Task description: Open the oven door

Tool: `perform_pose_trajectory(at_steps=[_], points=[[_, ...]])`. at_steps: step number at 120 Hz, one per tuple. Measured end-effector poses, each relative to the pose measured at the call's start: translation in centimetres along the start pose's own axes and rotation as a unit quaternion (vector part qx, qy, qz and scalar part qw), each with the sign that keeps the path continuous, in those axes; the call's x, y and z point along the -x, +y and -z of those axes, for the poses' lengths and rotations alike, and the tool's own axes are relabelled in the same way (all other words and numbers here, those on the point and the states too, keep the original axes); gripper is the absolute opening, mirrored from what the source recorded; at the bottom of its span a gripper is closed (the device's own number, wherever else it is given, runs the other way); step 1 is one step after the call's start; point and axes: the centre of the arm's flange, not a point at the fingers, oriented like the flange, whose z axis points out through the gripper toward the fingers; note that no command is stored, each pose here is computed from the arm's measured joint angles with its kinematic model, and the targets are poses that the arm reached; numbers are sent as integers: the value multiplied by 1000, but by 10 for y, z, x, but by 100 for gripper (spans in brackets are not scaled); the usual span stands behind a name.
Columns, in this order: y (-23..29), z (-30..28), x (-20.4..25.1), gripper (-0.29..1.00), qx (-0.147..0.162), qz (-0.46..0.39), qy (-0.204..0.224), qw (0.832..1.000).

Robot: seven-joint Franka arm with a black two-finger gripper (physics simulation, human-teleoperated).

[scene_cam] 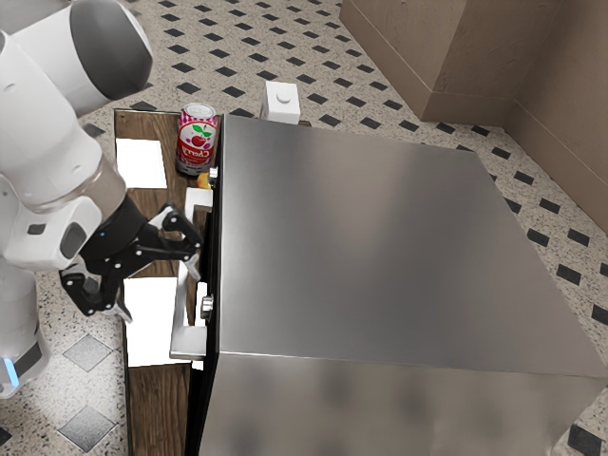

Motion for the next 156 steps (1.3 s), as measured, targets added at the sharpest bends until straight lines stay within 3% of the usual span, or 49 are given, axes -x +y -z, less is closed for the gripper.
perform_pose_trajectory(at_steps=[40, 102, 114, 121, 126, 130, 135, 139, 143, 149, 156], points=[[18, 2, -2, 67, -19, -13, 16, 1000], [112, 31, 3, 69, -72, -75, 52, 993], [184, 71, 18, 70, -102, -127, 93, 982], [265, 145, 54, 70, -154, -178, 169, 957], [280, 230, 69, 70, -171, -167, 227, 944], [255, 302, 70, 70, -167, -126, 263, 942], [171, 379, 61, 70, -150, -32, 282, 947], [69, 411, 52, 70, -138, 77, 263, 952], [-41, 415, 63, 70, -137, 198, 221, 945], [-181, 389, 130, 70, -141, 364, 134, 911], [-283, 340, 238, 70, -125, 505, 28, 854]])
